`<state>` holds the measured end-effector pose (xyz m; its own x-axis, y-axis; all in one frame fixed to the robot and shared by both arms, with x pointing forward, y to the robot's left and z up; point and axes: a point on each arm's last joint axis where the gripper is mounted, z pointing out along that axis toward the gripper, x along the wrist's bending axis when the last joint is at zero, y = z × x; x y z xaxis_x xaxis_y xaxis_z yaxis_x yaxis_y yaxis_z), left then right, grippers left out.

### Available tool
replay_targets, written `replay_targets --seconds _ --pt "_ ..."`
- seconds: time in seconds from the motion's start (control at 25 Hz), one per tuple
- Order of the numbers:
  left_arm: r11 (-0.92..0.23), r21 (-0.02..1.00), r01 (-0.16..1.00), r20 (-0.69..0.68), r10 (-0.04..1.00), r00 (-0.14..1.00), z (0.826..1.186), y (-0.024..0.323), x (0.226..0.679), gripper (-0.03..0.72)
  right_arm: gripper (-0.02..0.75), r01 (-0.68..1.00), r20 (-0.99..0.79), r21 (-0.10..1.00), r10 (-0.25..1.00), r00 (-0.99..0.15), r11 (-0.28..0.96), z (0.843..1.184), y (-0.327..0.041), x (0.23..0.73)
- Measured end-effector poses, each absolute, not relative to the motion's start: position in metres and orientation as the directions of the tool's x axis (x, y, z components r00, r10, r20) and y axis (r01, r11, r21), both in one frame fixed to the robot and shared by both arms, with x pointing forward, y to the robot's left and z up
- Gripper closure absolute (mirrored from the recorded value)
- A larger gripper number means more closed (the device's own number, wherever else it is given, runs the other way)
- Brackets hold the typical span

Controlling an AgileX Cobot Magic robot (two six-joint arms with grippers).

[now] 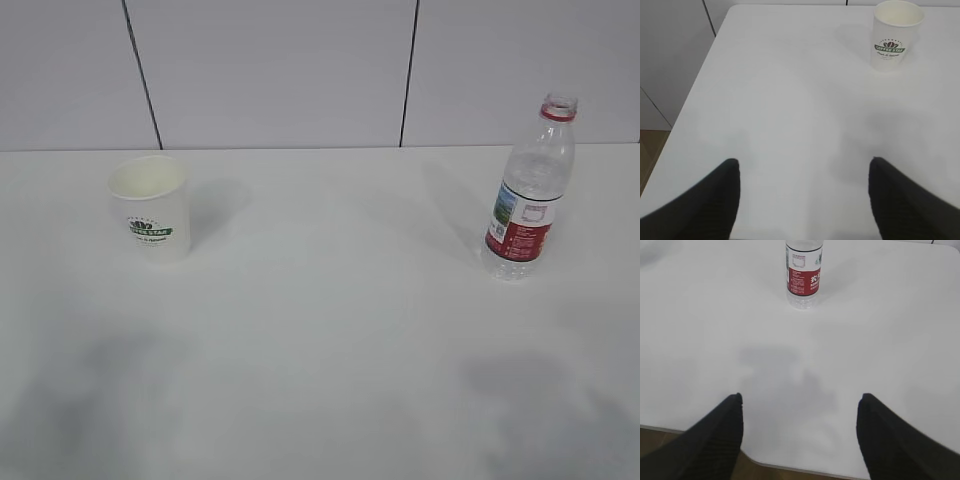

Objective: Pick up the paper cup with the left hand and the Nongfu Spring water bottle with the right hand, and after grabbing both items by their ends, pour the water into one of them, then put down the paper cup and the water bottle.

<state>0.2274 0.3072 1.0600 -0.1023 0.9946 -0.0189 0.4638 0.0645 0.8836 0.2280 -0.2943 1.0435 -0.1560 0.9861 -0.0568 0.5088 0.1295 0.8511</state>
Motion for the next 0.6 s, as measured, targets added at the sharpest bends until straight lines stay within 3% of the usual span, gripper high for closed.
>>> replay_targets --seconds 0.6 --pt "0.07 0.883 0.464 -0.03 0.995 -0.095 1.0599 0.3062 0.2275 0.109 0.205 0.509 -0.058 0.851 0.986 -0.155 0.13 1.0435 -0.2944 0.228"
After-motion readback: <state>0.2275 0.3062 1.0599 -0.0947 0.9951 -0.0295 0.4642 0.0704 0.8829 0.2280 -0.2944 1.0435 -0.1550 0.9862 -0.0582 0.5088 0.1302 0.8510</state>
